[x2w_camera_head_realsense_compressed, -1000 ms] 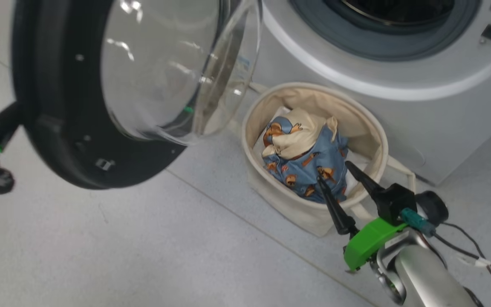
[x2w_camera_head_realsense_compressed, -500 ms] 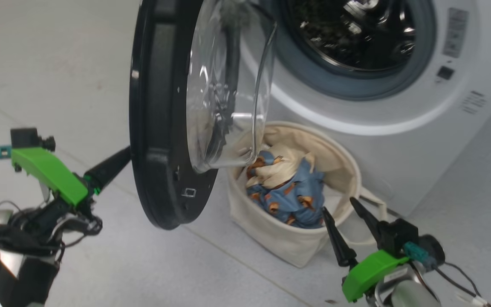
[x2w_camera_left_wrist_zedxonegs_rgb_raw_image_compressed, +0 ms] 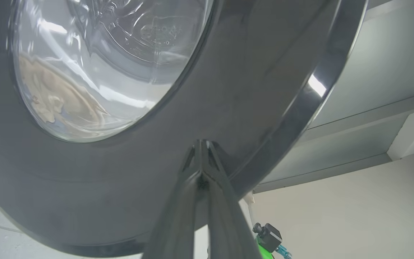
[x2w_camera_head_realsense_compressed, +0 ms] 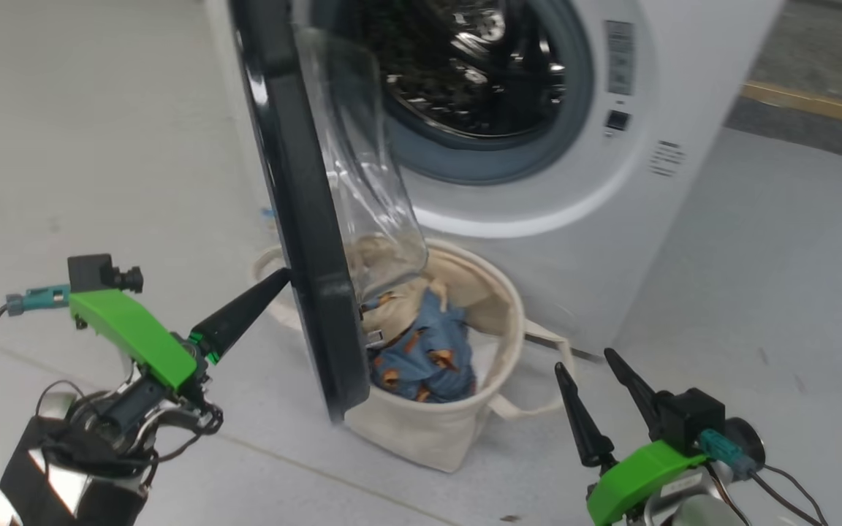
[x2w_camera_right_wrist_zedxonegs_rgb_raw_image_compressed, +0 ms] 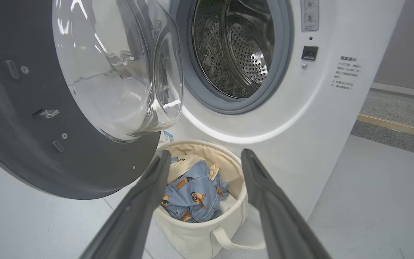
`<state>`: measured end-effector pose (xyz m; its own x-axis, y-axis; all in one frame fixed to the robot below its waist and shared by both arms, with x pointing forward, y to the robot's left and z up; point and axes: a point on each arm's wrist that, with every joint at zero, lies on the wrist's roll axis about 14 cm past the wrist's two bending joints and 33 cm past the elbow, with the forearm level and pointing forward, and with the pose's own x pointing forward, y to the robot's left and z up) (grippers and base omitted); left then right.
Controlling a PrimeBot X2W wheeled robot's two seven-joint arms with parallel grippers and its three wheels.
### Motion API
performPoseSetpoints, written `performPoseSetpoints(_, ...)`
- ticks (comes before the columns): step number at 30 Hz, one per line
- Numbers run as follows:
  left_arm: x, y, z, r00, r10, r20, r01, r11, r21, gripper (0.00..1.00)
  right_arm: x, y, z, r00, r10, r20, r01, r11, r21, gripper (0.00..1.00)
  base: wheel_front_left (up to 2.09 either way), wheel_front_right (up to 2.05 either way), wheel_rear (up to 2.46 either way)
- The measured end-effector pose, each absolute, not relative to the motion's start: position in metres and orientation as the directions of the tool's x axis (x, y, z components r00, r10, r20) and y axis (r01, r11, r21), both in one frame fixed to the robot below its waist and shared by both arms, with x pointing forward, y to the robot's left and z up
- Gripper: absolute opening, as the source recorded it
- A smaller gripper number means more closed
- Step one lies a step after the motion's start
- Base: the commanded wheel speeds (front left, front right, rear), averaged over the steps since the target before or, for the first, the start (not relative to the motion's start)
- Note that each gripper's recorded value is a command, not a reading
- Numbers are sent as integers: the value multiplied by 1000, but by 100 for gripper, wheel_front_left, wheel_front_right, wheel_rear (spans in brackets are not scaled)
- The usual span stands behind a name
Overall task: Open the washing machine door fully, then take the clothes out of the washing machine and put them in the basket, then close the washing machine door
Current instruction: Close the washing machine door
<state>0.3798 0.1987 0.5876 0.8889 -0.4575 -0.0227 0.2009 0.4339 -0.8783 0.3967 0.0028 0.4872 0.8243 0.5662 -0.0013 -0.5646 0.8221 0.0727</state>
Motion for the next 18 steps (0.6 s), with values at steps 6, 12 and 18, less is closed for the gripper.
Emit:
performPoseSetpoints(6,398,163,587,848,-530,-8,238,395,-887,0,398,-33,491,878,478,12,-478,875,76,100,0,0,0)
performPoseSetpoints(12,420,127,579,805,-593,-13,251,361,-898,0,400,-72,493,928,373,22,-373,924,83,100,0,0,0)
performPoseSetpoints(18,447,94,569,768,-640,-26,252,339,-906,0,396,-111,489,963,268,13,-268,960,81,100,0,0,0)
